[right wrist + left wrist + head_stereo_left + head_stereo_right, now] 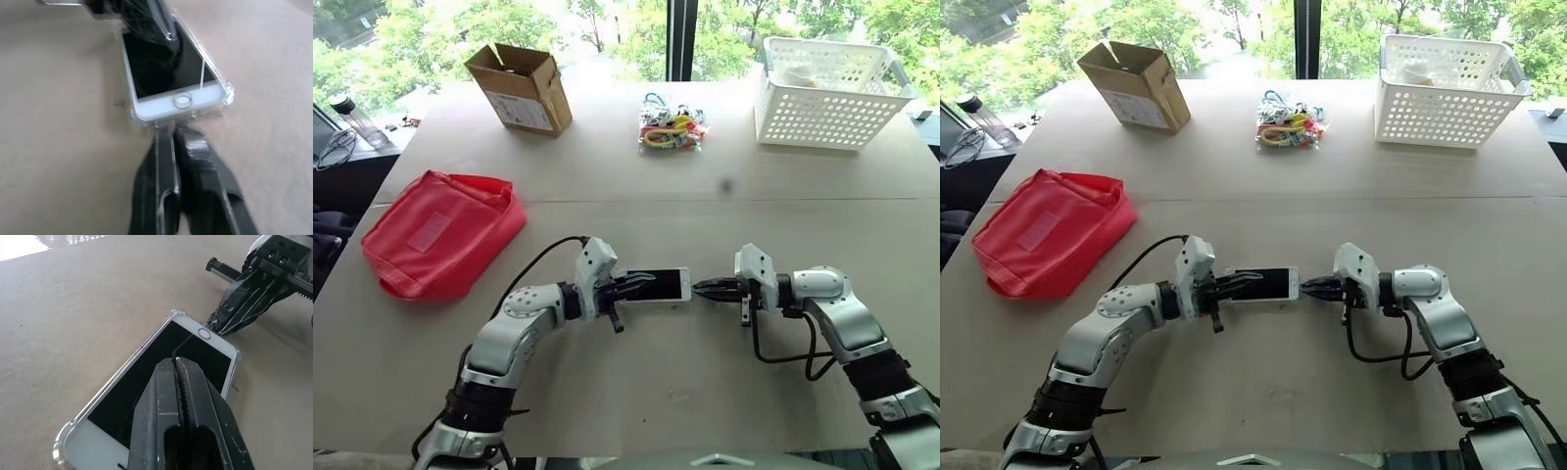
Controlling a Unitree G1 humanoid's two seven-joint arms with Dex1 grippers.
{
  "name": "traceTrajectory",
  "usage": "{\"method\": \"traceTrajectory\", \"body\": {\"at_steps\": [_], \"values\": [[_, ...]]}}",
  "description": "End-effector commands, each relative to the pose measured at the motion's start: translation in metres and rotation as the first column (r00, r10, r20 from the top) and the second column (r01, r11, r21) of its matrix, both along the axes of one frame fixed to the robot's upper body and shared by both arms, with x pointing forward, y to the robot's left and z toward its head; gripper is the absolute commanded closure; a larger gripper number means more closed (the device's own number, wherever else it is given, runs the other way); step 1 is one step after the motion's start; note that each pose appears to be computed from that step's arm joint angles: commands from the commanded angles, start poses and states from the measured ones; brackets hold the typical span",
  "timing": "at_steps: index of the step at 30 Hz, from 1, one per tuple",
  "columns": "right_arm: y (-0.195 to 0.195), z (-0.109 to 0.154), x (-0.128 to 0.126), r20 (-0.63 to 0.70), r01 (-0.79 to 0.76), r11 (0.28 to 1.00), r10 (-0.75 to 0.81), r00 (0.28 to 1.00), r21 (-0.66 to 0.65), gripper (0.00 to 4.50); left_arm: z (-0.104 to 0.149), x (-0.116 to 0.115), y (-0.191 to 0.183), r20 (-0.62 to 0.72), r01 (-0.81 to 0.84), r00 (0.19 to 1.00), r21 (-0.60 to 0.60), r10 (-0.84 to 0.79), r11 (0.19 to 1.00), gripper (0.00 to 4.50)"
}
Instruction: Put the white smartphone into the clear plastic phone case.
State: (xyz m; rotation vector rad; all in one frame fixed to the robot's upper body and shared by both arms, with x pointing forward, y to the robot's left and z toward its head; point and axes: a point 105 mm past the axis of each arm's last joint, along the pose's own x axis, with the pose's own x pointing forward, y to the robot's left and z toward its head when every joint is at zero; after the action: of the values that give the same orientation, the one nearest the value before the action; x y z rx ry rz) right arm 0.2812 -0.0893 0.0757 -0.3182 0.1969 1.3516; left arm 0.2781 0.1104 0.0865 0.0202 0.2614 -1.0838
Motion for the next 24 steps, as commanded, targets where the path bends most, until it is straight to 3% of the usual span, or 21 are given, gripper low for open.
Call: {"method": "traceTrajectory", "body": {"at_steps": [1, 9, 14, 21, 24], "values": [[0.001, -0.006, -0.007, -0.036, -0.006, 1.0, 0.006, 0.999, 0.003, 4.5, -0.004, -0.002, 0.003, 0.009, -0.004, 1.0, 0.034, 0.003, 0.999, 4.44], [0.018, 0.003, -0.02, -0.028, -0.045, 0.995, 0.048, 0.998, 0.093, 4.5, -0.023, -0.001, 0.014, 0.0, -0.054, 0.999, 0.134, 0.054, 0.989, 4.44], [0.022, 0.025, -0.022, -0.066, -0.069, 0.981, 0.082, 0.994, 0.182, 4.5, -0.029, 0.0, 0.013, -0.002, -0.046, 0.999, 0.163, 0.047, 0.986, 4.44], [0.031, 0.04, -0.007, -0.036, -0.078, 0.99, 0.083, 0.996, 0.118, 4.5, -0.03, 0.001, 0.009, 0.007, -0.044, 0.999, 0.16, 0.043, 0.986, 4.44], [0.037, 0.035, 0.003, 0.002, -0.082, 0.996, 0.082, 0.997, -0.017, 4.5, -0.03, 0.002, 0.008, 0.011, -0.047, 0.999, 0.156, 0.045, 0.987, 4.44]]}}
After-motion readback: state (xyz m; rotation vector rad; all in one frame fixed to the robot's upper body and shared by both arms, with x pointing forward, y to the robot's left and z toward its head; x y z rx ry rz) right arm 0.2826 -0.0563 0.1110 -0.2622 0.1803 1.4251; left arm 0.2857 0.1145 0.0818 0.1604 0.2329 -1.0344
